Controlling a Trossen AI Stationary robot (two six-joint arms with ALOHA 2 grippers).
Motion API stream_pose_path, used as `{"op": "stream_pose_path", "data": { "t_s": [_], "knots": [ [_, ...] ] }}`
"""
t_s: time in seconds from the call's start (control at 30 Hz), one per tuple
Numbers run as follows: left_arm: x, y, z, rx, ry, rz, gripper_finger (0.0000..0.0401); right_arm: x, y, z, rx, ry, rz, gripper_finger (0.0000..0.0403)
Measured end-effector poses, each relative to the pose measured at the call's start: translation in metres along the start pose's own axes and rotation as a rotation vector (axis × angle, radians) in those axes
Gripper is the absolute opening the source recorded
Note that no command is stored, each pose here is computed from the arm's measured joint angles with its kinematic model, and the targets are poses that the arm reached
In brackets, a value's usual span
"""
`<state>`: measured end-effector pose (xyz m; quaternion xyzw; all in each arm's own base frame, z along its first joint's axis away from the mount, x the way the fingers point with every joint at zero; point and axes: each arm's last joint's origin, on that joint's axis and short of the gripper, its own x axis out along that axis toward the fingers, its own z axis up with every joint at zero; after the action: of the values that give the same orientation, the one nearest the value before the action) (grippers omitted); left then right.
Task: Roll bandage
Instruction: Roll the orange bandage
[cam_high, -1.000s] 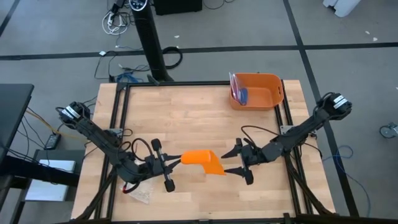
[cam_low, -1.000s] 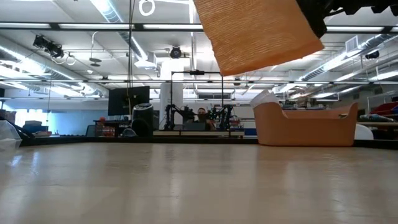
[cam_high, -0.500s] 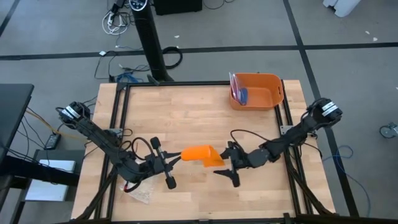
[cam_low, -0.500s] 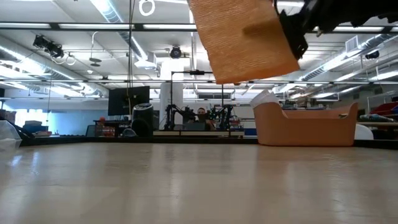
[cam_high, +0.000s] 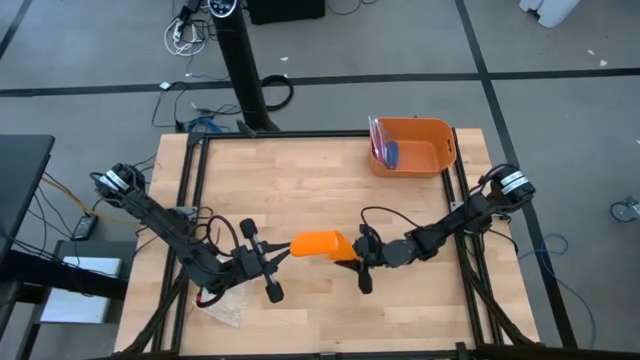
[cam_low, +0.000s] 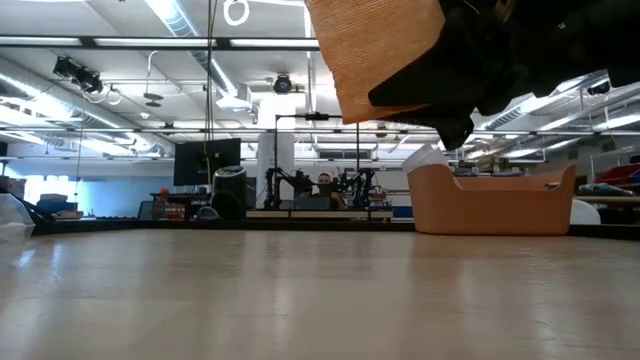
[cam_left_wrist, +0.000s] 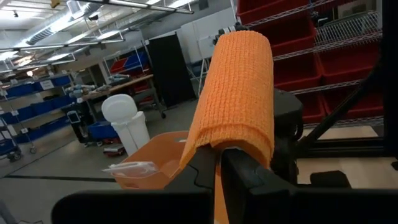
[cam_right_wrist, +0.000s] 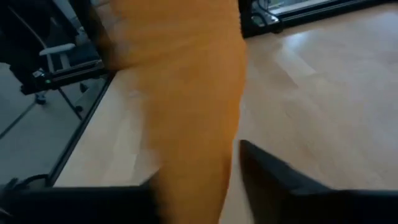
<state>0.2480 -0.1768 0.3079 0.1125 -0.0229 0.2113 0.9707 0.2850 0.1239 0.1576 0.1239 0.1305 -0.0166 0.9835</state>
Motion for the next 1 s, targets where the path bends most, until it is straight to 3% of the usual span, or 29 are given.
{"op": "stream_pose_path", "data": {
  "t_s": [0.07,0.13,0.43,0.73,1.0],
  "knots": [
    [0.000,0.000,0.000,-0.001,-0.001,0.000,0.0014,-0.001,0.002,0.000,-0.013,-0.018,-0.017,0.0029],
    [0.000,0.000,0.000,-0.001,-0.001,0.000,0.0014,-0.003,0.005,0.001,-0.031,-0.031,-0.016,0.0012],
    [0.001,0.007,0.010,0.026,-0.042,0.055,0.0014,-0.004,0.009,-0.006,0.057,0.049,0.064,0.0003],
    [0.013,0.025,0.012,0.121,0.023,0.259,0.0014,-0.019,0.035,-0.019,0.154,0.107,0.161,0.0001],
    [0.023,0.054,-0.024,0.205,0.144,0.432,0.0014,-0.030,0.055,-0.020,0.193,0.070,0.153,0.0001]
  ]
}}
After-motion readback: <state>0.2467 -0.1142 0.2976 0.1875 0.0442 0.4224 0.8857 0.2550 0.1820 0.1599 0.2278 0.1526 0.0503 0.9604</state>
